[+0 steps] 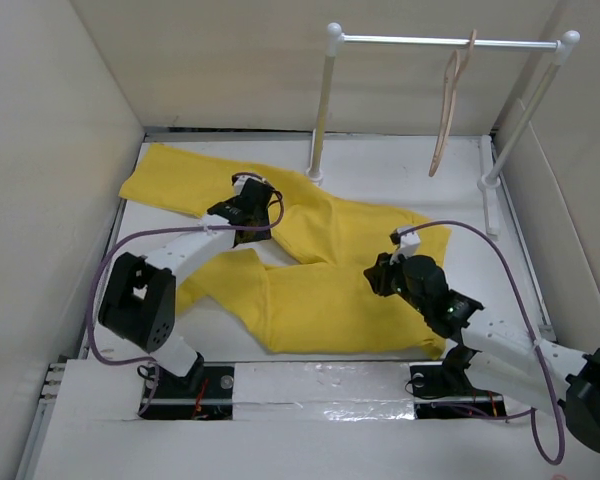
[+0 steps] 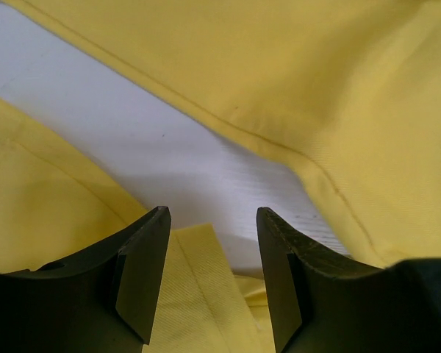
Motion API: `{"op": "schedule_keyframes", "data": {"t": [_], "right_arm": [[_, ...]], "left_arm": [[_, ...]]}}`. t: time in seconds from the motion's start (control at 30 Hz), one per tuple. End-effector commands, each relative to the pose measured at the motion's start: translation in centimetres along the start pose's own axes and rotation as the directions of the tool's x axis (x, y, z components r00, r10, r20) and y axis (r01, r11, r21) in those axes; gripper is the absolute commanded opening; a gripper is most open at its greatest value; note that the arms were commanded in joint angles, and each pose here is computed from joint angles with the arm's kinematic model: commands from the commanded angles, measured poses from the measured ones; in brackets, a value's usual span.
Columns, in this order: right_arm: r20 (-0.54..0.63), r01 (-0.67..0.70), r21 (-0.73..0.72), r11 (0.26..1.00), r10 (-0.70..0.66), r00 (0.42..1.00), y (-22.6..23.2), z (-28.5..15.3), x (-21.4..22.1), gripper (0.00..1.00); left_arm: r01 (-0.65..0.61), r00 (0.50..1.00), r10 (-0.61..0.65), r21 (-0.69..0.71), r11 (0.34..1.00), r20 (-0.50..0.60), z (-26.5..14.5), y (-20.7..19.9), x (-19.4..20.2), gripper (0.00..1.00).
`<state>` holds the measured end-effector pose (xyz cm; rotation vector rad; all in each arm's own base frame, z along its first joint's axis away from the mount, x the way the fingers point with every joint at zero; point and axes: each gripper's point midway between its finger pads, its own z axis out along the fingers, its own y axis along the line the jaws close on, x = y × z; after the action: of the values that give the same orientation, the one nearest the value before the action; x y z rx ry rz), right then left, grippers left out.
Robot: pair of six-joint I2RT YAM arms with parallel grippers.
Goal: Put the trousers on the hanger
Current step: Flatten out the trousers at the center of the board.
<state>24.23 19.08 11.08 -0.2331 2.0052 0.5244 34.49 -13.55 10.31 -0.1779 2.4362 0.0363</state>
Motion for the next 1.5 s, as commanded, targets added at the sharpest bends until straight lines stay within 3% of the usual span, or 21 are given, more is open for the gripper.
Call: {"op": "schedule_keyframes", "data": {"t": [0.0,0.27,0.37,0.4,0.47,0.6,0.7,0.8,0.83,0.9,1.0,1.07,1.13,1.2,1.37,1.47], "right_arm": [[0.062,0.007,-0.025,1.0,-0.006,0.998,0.5,-0.7,-1.5,0.32],[0.085,-0.012,-0.026,1.0,0.015,0.996,0.2,-1.4,-1.7,0.48],[0.087,-0.017,-0.024,1.0,0.019,0.996,0.0,-1.5,-1.7,0.48],[0.086,-0.02,-0.017,1.0,0.022,0.996,-0.2,-1.5,-1.7,0.48],[0.091,-0.023,-0.005,1.0,0.023,0.996,-0.6,-1.7,-1.9,0.48],[0.099,-0.037,0.023,0.999,0.035,0.994,-1.8,-1.9,-2.2,0.48],[0.109,-0.047,0.033,0.998,0.044,0.993,-2.3,-2.0,-2.3,0.48],[0.12,-0.068,0.069,0.995,0.059,0.991,-3.2,-2.1,-2.4,0.48],[0.117,-0.075,0.076,0.994,0.066,0.991,-3.4,-2.2,-2.3,0.49],[0.127,-0.105,0.132,0.986,0.088,0.988,-4.7,-2.5,-2.3,0.54],[0.197,-0.188,0.214,0.959,0.146,0.969,-6.9,-3.4,-3.4,0.77],[0.235,-0.22,0.229,0.948,0.166,0.958,-7.8,-3.9,-4.3,0.81],[0.273,-0.26,0.27,0.927,0.185,0.944,-9.8,-4.2,-5.2,0.81],[0.258,-0.271,0.32,0.908,0.192,0.947,-11.5,-3.9,-5.2,0.85],[0.246,-0.367,0.478,0.798,0.279,0.928,-19.3,-4.5,-5.3,0.97],[0.256,-0.431,0.481,0.764,0.348,0.902,-21.7,-4.2,-4.0,0.99]], "left_arm": [[-0.08,0.996,0.077,-0.068,0.994,-0.051,0.2,1.0,1.1,0.48],[-0.108,0.982,0.098,-0.058,0.992,-0.16,2.4,0.1,5.1,0.47],[-0.094,0.983,0.085,-0.049,0.994,-0.165,2.2,0.1,5.5,0.27],[-0.082,0.984,0.074,-0.046,0.996,-0.162,2.0,0.1,5.6,0.15],[-0.058,0.989,0.052,-0.037,0.998,-0.141,1.1,0.5,5.5,0.01],[0.005,0.998,-0.007,-0.031,0.999,-0.065,-1.5,1.4,4.1,0.0],[0.124,0.99,-0.123,-0.018,0.992,0.075,-5.0,2.6,1.1,0.0],[0.279,0.928,-0.283,0.053,0.959,0.243,-9.7,4.0,-2.2,0.0],[0.34,0.884,-0.355,0.103,0.935,0.304,-11.9,5.1,-3.0,0.0],[0.465,0.783,-0.499,0.181,0.866,0.372,-14.1,6.6,-3.6,0.0],[0.572,0.583,-0.693,0.392,0.72,0.423,-17.6,9.2,-3.2,0.0],[0.581,0.453,-0.786,0.529,0.618,0.421,-19.6,10.8,-2.5,0.0],[0.553,0.383,-0.834,0.625,0.552,0.397,-20.7,11.6,-1.7,0.0],[0.521,0.37,-0.852,0.677,0.519,0.369,-21.4,11.3,-1.4,0.0],[0.513,0.37,-0.854,0.686,0.516,0.365,-22.0,11.9,-0.8,0.0],[0.489,0.325,-0.863,0.712,0.503,0.387,-23.5,12.9,-1.2,0.0]]}}
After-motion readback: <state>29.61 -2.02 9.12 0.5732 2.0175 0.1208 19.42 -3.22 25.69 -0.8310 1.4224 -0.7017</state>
